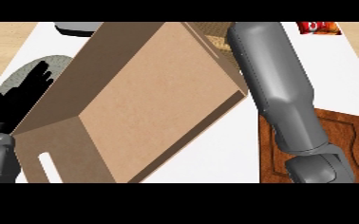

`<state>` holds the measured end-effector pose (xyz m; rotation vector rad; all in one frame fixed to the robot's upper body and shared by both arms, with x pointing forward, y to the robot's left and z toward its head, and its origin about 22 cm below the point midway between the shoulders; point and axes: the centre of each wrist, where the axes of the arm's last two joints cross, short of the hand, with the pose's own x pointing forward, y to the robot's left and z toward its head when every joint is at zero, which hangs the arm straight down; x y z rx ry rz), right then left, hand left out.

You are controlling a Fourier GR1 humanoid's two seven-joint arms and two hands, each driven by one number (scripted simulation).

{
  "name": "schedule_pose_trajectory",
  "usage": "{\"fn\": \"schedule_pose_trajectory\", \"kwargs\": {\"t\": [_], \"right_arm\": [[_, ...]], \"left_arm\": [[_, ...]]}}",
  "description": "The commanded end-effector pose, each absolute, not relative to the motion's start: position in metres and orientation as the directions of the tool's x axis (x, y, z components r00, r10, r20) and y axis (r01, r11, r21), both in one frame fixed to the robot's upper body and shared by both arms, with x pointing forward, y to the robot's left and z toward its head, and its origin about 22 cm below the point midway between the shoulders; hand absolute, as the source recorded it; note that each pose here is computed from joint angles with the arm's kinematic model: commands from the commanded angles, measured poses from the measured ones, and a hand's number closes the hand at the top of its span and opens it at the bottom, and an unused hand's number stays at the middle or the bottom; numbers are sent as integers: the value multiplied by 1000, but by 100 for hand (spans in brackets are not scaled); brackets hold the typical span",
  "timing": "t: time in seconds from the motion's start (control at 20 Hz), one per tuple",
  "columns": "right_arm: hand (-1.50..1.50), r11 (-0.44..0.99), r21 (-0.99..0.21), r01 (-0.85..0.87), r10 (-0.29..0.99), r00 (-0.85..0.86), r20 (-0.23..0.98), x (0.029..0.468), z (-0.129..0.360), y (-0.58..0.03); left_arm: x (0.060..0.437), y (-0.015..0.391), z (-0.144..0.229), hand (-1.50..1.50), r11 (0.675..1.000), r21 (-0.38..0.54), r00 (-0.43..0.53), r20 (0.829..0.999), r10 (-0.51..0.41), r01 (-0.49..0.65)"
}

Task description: Pick the squash from the cutting board and place it in the basket

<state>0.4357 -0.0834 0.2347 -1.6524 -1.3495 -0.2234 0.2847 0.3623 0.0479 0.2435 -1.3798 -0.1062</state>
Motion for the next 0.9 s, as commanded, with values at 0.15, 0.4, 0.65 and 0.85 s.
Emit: {"fn": "schedule_pose_trajectory", "kwargs": {"t": [0.15,0.4,0.65,0.85], "right_arm": [[-150,103,-226,969,358,176,917,414,261,-100],[-150,111,-187,976,319,143,937,392,256,-115],[-150,176,-280,944,304,218,927,364,231,-120],[-150,228,-284,931,297,212,931,334,217,-127]], "left_arm": [[292,338,43,0,980,186,187,967,-172,-63],[287,331,30,0,983,174,201,967,-158,-64],[282,342,32,0,981,182,221,961,-165,-61],[284,331,31,0,981,176,222,963,-155,-78]]}}
